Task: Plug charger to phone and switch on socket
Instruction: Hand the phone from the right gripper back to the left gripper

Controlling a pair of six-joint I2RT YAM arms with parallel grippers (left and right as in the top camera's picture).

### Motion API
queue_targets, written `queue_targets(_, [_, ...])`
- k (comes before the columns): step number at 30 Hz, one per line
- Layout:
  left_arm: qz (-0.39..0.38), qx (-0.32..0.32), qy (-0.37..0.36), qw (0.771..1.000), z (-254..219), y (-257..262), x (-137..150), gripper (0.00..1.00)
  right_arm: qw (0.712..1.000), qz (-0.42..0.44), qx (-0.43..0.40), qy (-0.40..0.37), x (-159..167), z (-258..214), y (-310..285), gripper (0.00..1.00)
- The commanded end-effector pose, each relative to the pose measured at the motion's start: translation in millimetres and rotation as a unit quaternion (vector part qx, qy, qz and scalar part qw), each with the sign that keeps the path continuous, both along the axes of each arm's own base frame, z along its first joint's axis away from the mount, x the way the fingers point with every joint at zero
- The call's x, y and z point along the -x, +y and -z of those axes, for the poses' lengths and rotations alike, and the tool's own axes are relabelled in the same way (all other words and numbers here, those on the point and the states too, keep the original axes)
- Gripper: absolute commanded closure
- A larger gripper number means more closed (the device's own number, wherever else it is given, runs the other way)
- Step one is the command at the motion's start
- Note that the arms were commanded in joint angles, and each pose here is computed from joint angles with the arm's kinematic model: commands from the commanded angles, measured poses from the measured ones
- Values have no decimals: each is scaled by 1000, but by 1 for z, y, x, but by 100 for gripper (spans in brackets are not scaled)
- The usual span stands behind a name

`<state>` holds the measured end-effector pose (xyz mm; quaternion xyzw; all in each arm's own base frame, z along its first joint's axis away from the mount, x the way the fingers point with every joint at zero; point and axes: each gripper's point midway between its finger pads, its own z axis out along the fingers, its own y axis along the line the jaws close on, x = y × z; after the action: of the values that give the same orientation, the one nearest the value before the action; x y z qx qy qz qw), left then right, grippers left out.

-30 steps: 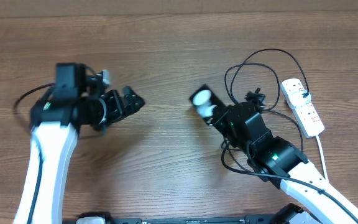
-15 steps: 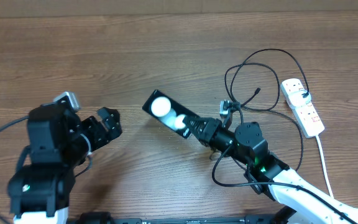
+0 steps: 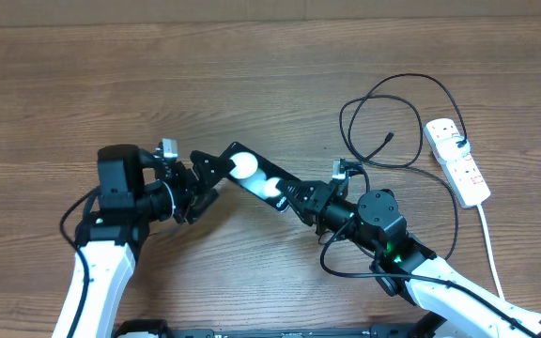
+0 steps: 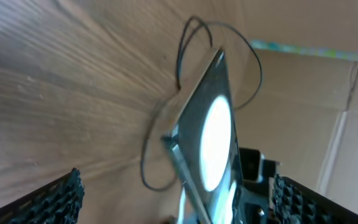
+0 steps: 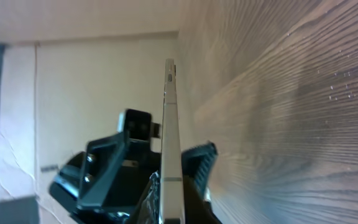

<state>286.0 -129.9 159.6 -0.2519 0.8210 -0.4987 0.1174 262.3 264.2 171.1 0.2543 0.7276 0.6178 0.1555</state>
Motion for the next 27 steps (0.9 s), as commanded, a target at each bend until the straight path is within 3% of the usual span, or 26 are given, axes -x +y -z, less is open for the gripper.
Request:
queue_targets(1, [18,56,46,997,-4,-20,6,0,998,39,-42,40,-10,-7,-4,96])
queue_targets(4, [11,53,63,997,1,-28,4,5,994,46,-60,77,-11,-2,-3,96])
queue_targets(9, [-8,47,97,994,6,-41,6,31,993,44,-60,93,-6,5,7,96])
queue_targets(16, [-26,47,116,992,10,-42,6,45,986,39,-96,128,3,-1,17,96])
queue_targets(27, [-56,24,111,992,16,-34,-2,88,981,3,-105,166,27,2,36,96])
